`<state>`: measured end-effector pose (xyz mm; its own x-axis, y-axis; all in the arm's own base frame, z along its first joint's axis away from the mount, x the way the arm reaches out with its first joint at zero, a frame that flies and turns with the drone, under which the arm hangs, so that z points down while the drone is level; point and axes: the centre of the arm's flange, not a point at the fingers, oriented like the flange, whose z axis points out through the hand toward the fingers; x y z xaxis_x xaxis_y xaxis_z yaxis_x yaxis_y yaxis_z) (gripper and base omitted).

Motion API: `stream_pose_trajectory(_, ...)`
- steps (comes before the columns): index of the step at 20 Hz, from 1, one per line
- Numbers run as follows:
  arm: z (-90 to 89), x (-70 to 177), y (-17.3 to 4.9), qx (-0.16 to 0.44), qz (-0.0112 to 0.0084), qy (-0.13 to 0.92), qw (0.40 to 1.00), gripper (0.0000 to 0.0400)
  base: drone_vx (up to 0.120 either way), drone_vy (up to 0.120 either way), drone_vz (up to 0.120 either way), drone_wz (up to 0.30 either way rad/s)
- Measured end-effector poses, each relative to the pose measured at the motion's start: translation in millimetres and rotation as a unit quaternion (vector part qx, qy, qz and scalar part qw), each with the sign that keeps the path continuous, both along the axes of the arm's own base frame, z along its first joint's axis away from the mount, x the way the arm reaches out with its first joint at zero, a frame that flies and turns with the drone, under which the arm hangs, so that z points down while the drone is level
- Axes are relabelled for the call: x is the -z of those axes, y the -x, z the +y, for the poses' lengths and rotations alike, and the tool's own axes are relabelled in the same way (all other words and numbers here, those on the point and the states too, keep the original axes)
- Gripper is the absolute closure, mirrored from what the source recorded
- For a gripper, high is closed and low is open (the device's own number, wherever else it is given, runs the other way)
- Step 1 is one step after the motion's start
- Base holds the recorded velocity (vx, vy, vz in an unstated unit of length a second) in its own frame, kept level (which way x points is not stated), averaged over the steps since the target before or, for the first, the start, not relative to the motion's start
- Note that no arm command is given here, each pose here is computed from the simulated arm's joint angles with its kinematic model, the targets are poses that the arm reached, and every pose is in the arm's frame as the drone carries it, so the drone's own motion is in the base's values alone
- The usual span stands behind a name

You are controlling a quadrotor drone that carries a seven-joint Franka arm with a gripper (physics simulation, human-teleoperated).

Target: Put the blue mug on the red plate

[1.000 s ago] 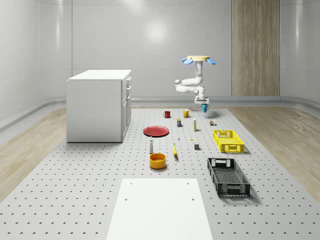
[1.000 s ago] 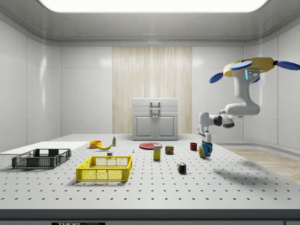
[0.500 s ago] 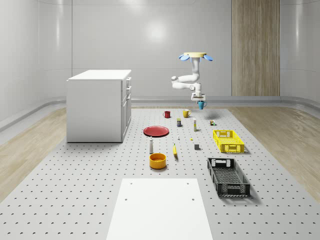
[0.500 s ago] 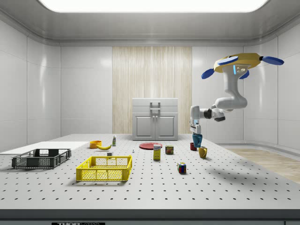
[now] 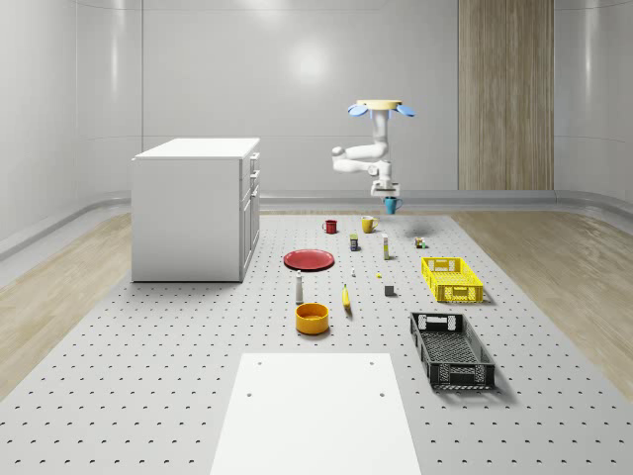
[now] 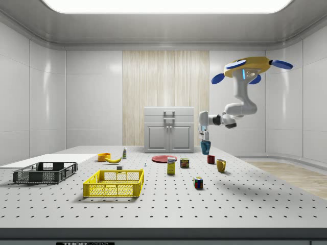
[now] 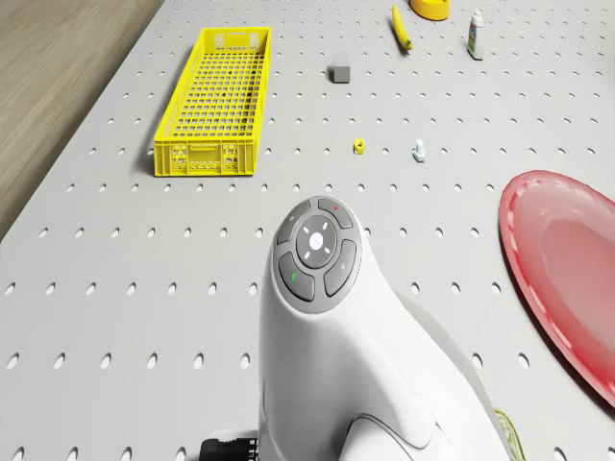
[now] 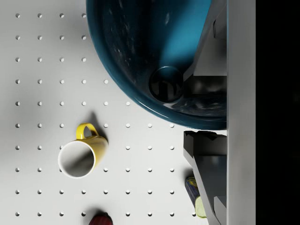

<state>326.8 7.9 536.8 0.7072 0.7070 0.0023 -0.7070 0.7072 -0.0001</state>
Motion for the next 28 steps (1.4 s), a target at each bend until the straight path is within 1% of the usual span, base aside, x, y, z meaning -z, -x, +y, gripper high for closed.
stream_pose_trajectory(28, 0.0, 0.0, 0.0, 0.0, 0.0, 0.0, 1.0, 0.03, 0.12, -0.12, 0.0, 0.0)
